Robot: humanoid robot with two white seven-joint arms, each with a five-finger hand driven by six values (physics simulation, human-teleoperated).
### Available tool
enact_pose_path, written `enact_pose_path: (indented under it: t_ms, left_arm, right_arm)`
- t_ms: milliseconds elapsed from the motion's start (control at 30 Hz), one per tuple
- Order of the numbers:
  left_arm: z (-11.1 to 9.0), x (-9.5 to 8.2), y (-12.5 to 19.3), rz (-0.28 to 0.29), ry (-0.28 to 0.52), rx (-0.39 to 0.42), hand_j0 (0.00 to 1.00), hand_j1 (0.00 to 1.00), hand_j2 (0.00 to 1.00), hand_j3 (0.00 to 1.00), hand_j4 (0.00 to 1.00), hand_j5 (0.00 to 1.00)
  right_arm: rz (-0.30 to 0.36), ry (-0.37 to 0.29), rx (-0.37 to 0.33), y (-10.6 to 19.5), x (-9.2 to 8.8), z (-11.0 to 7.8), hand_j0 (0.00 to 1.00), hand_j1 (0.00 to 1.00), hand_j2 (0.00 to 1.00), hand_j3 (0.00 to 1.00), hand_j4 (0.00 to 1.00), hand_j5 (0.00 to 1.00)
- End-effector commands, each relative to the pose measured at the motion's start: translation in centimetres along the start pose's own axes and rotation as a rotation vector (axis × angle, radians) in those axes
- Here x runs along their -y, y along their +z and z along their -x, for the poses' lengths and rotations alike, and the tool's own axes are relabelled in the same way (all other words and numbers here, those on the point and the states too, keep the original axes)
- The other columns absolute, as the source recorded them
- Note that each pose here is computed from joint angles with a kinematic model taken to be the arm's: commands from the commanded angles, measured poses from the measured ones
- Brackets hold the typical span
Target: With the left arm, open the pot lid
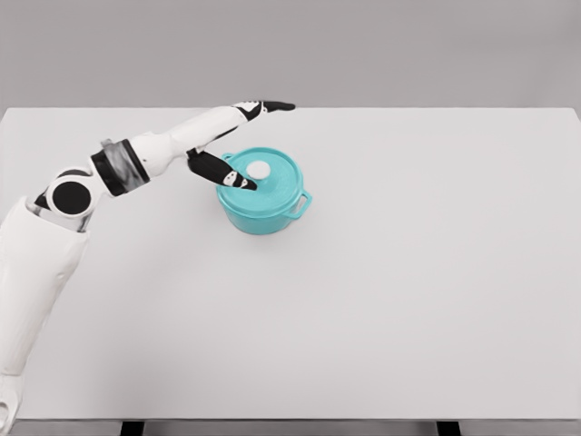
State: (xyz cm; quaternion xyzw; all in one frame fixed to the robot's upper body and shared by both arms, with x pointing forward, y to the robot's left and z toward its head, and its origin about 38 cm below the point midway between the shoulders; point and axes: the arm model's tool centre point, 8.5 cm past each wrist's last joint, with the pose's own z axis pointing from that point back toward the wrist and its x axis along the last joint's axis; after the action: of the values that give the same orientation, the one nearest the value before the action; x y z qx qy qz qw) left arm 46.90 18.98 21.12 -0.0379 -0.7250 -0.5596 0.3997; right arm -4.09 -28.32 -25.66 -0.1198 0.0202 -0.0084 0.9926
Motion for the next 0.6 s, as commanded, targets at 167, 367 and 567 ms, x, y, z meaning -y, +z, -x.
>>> enact_pose_path:
  t_ms: [167, 367, 567]
  left_arm:
    - [1.2, 0.3, -0.1, -0.027, 0.179, -0.07, 0.96, 0.96, 0.96, 0.96, 0.96, 0.96]
    - [2.2, 1.9, -0.6, 0.03, 0.222, -0.148, 0.88, 0.88, 0.88, 0.88, 0.88, 0.88]
    - [2.4, 2.6, -0.8, 0.061, 0.194, -0.169, 0.85, 0.85, 0.85, 0.85, 0.85, 0.85]
  right_arm:
    - [0.0, 0.0, 0.0, 0.0, 0.0, 0.0, 1.0, 1.0, 1.0, 1.0, 1.0, 1.0]
    - [0.0, 0.0, 0.0, 0.0, 0.0, 0.0, 1.0, 1.0, 1.0, 1.0, 1.0, 1.0]
    - [0.0, 0.0, 0.0, 0.0, 0.0, 0.0, 1.0, 1.0, 1.0, 1.0, 1.0, 1.0]
